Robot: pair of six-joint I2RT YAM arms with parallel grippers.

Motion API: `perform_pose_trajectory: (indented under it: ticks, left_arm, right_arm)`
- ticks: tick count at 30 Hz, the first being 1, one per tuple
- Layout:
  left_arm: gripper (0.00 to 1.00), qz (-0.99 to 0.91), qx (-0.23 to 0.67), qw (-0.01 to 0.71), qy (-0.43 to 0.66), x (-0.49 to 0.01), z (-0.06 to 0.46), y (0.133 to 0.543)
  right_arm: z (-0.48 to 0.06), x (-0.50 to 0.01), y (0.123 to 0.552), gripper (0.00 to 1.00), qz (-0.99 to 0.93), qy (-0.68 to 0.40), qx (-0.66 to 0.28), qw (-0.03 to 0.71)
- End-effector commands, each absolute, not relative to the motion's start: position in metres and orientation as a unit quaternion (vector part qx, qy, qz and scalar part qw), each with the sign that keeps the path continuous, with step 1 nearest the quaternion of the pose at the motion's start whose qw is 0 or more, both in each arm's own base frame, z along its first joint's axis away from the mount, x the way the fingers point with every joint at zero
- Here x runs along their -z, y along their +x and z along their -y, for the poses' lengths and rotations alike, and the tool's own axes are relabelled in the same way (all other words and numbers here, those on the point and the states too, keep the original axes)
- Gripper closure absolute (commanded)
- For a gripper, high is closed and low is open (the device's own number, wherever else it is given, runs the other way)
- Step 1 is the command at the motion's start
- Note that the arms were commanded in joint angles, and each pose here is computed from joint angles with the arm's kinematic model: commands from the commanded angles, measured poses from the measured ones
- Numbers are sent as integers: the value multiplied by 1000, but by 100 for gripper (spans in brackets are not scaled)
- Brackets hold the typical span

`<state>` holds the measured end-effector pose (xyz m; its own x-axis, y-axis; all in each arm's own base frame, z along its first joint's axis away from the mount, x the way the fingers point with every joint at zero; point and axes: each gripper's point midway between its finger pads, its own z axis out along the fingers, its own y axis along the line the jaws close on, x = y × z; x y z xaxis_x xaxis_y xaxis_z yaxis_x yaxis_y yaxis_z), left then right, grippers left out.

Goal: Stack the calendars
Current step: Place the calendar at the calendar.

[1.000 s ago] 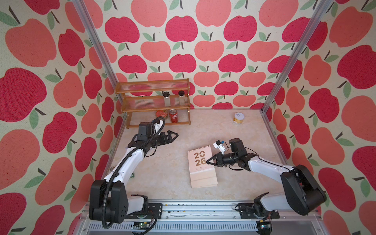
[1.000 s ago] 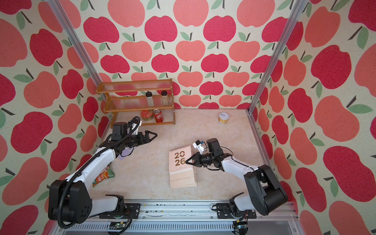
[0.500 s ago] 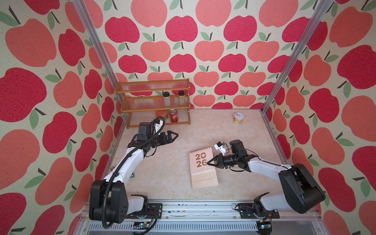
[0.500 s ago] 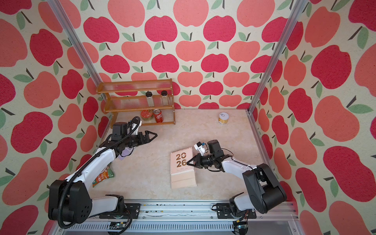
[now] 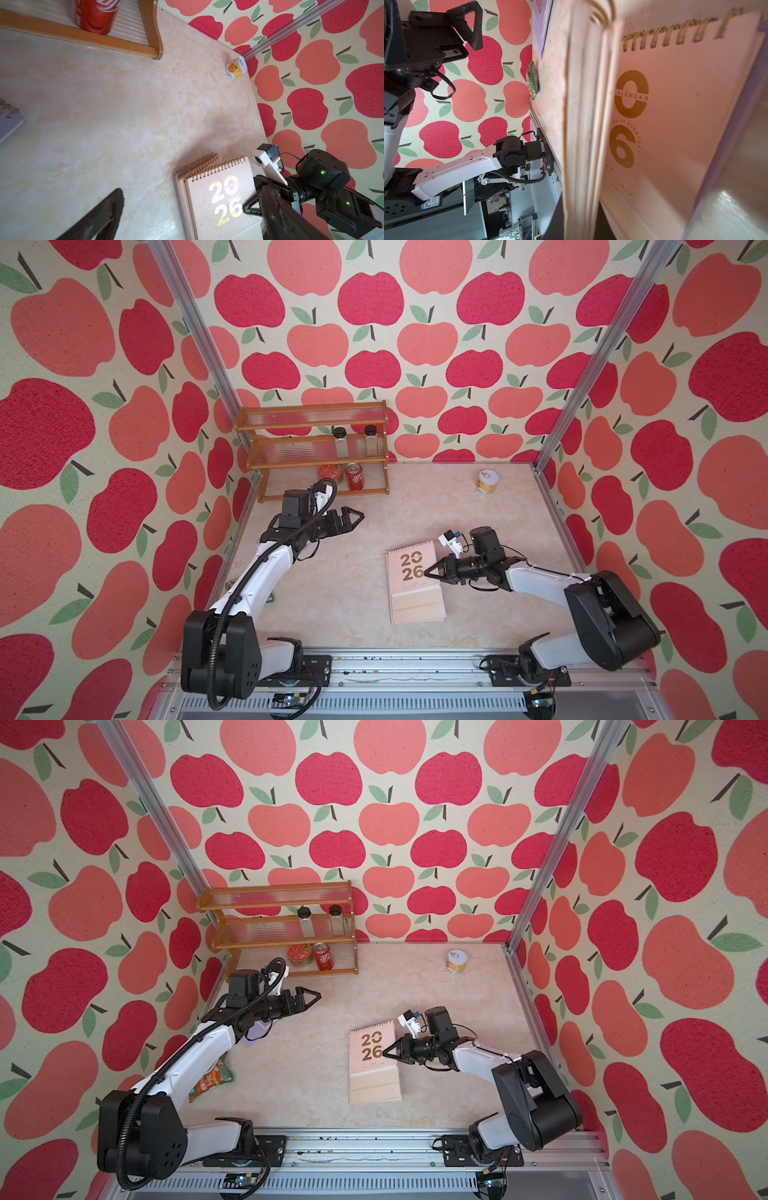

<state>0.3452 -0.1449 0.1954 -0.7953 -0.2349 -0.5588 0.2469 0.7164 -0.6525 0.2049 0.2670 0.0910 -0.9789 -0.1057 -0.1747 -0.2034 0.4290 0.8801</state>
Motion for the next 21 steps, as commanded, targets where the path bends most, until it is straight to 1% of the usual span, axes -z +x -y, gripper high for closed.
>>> perform_pose_trajectory:
  ticks: [1, 6, 10, 14, 17, 21]
  left_arm:
    - [1, -874, 368, 318, 11, -193, 144, 339]
    - [0, -874, 368, 317, 11, -192, 144, 339]
    - [0, -874, 368, 318, 11, -193, 145, 339]
    - [0, -874, 369, 317, 11, -193, 145, 340]
    - [0, -874, 369, 315, 10, -192, 145, 340]
    - [0, -874, 369, 316, 11, -193, 145, 340]
  right_arm:
    - [-265, -87, 207, 99, -848, -91, -520, 49]
    - [-261, -83, 208, 81, -859, -92, -501, 50]
    - [-257, -83, 211, 63, -871, -93, -480, 57]
    - [-251, -85, 214, 48, -885, -98, -451, 65]
    - [-242, -82, 217, 42, -903, -97, -413, 68]
    - [-226, -77, 223, 38, -930, -83, -352, 72]
